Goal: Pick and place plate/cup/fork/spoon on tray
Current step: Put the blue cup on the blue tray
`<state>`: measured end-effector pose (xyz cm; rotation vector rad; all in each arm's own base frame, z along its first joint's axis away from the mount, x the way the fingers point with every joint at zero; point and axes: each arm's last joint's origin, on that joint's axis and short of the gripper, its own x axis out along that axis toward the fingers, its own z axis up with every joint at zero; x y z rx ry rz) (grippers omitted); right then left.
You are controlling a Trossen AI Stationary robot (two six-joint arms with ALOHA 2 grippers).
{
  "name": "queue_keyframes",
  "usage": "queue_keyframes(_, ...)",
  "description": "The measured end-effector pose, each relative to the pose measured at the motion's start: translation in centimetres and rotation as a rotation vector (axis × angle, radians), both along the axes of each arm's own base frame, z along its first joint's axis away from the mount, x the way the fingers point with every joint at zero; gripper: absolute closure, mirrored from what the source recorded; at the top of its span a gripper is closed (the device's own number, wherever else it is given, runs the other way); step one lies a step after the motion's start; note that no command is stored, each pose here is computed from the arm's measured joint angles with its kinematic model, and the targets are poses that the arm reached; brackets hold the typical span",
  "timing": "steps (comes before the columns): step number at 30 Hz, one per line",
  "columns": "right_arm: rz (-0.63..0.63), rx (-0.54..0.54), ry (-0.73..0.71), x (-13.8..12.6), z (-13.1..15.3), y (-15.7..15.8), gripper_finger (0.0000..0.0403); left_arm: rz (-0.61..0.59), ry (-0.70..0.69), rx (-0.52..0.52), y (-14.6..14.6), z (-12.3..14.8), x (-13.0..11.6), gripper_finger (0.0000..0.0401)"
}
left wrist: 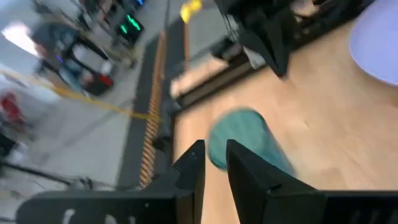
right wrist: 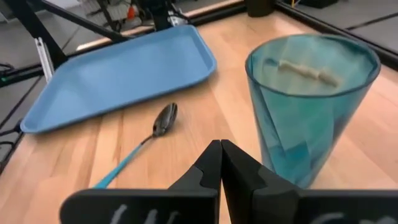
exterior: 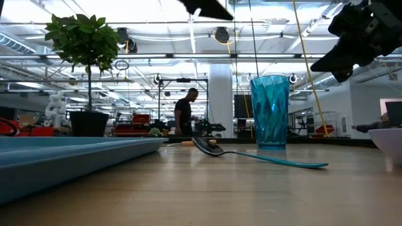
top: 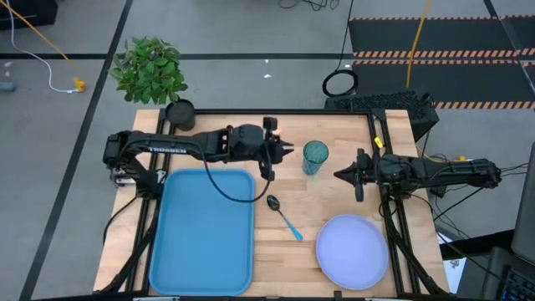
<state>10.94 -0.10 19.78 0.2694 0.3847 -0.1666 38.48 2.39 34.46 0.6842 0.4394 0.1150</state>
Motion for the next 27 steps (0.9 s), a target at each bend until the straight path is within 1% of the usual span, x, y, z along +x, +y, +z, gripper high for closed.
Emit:
queue_keyframes(3, -0.021, -0.010, 0.030, 0.0, -0.3, -0.1, 0.0403, -0.051, -0.047, 0.049, 0.5, 0.7, 1.1, 0.0324)
queue_keyframes(4, -0.023, -0.011, 0.037, 0.0, -0.3, -0.1, 0.0403, -0.074, -0.058, 0.051, 0.8, 0.9, 1.5, 0.0324)
queue_keyframes(7, -0.025, -0.012, 0.045, 0.1, -0.4, -0.1, 0.0403, -0.115, -0.043, 0.019, 1.8, 0.4, 3.2, 0.0324)
queue_keyframes(11, -0.036, 0.016, 0.040, 0.1, -0.4, -0.1, 0.0403, -0.094, 0.087, -0.049, 2.9, -1.8, 5.8, 0.0322)
queue_keyframes(13, -0.043, 0.034, 0.032, 0.2, -0.3, -0.1, 0.0403, -0.087, 0.170, -0.073, 3.1, -2.4, 6.5, 0.0314)
queue_keyframes(16, -0.049, 0.050, 0.030, 0.2, -0.3, -0.1, 0.0403, -0.084, 0.237, -0.092, 3.1, -2.8, 7.5, 0.0287)
queue_keyframes(20, -0.050, 0.052, 0.036, 0.1, -0.4, -0.1, 0.0403, -0.083, 0.319, -0.105, 3.1, -3.9, 8.3, 0.0235)
queue_keyframes(24, -0.052, 0.058, 0.038, 0.1, -0.4, -0.1, 0.0403, -0.129, 0.323, -0.117, 3.1, -4.1, 8.3, 0.0191)
queue_keyframes(27, -0.048, 0.060, 0.037, 0.1, -0.4, -0.1, 0.0403, -0.143, 0.334, -0.135, 3.2, -4.2, 8.2, 0.0168)
